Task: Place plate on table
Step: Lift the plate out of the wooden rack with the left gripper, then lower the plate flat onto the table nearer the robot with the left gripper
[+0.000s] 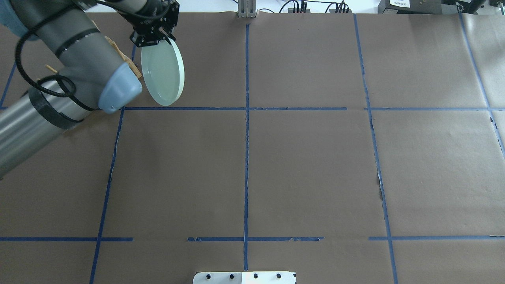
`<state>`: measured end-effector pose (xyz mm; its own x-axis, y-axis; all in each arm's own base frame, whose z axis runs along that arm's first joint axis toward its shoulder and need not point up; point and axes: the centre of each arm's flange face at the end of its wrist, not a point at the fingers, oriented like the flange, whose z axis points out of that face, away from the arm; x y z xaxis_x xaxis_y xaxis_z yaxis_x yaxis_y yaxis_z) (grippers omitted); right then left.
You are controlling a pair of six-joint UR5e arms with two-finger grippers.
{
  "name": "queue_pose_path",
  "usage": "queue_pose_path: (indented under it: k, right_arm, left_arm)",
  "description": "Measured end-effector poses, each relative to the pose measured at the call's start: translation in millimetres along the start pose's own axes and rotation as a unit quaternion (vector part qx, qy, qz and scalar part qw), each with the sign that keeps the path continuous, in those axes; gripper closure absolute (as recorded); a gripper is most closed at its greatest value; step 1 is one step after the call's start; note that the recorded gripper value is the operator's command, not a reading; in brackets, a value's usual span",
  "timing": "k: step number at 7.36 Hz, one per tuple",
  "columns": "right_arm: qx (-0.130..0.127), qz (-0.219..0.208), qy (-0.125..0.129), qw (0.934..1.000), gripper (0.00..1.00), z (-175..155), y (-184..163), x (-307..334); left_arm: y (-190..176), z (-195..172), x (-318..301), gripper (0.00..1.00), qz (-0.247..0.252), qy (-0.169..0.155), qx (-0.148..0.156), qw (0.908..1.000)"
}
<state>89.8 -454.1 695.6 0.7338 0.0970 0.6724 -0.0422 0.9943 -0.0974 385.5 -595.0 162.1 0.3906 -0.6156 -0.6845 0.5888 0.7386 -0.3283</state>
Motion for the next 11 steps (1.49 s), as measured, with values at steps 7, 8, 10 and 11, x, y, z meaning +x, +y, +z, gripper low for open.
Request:
queue_pose_path:
  k: [7, 8, 10, 11]
  right_arm:
    - [0.000, 0.000, 0.000, 1.0000, 0.00, 0, 0, 0]
    - [0.000, 0.000, 0.000, 1.0000, 0.00, 0, 0, 0]
    - [0.000, 0.000, 0.000, 1.0000, 0.00, 0, 0, 0]
    - [0.000, 0.000, 0.000, 1.0000, 0.00, 0, 0, 0]
  left_arm:
    - [220, 140, -58, 0.86, 0.229, -0.283, 0.012, 0.9312]
    - [225, 142, -56, 0.46, 0.234, -0.276, 0.010, 0.9324]
    - [230, 142, -50, 0.00, 0.238, -0.245, 0.005, 0.9397]
    - [231, 140, -47, 0.00, 0.239, -0.228, 0.003, 0.9438]
